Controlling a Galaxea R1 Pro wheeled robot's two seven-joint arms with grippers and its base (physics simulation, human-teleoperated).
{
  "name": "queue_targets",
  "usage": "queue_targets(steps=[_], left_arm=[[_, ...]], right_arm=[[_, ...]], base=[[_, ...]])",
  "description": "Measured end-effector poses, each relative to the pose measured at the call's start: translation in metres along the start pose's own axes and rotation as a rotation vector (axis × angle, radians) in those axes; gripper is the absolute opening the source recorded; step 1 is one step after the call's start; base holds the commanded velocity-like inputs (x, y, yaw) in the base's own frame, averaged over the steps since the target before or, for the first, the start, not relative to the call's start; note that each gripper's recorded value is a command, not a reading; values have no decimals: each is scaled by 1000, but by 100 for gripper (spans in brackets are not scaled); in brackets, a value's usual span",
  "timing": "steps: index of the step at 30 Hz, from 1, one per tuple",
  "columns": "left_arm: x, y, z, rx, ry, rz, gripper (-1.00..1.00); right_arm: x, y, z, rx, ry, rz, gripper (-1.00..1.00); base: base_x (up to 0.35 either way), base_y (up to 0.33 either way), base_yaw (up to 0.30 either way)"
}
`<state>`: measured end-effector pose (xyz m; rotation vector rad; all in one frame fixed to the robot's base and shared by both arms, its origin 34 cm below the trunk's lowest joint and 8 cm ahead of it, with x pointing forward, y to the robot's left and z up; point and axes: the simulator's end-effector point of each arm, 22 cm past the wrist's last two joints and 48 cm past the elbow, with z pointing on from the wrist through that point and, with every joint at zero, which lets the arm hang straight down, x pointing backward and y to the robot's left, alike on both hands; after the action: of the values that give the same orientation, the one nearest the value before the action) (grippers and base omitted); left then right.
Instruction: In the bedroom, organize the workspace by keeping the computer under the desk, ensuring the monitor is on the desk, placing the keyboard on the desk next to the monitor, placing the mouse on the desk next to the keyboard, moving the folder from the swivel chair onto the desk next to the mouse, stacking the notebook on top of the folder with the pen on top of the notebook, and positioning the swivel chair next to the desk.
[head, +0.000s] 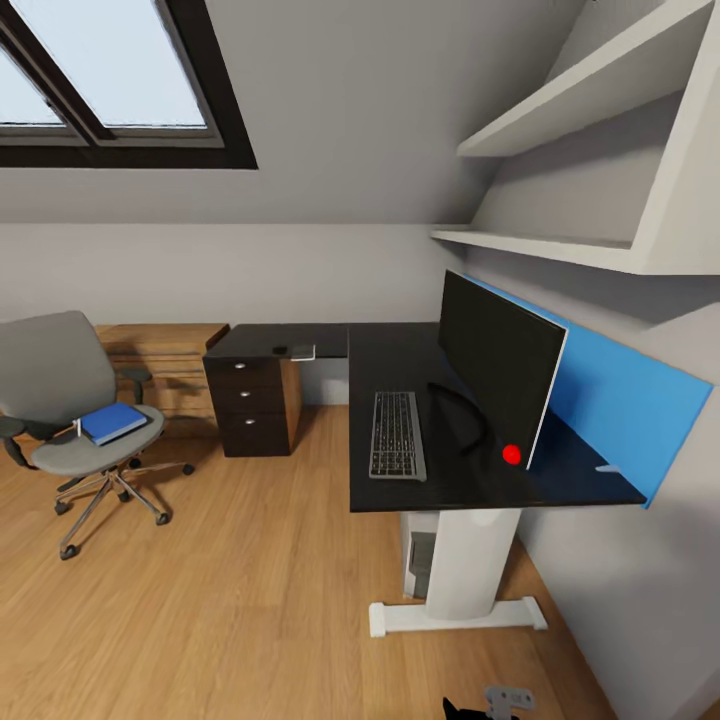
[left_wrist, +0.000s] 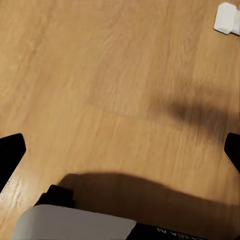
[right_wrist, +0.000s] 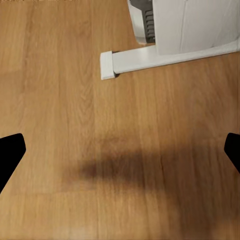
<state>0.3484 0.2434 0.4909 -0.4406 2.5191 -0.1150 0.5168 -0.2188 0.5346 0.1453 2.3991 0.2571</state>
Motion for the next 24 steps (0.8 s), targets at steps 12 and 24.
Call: queue_targets(steps=[12, 24], left_arm=[[1, 47, -5, -91, -32, -83, 100], [6, 53, -7, -102, -20, -77, 100]], right_arm=[[-6, 6, 1, 2, -34, -9, 100], [-16, -19, -1, 119, -90, -15, 100]], base=[[0, 0, 0], [0, 1, 39]])
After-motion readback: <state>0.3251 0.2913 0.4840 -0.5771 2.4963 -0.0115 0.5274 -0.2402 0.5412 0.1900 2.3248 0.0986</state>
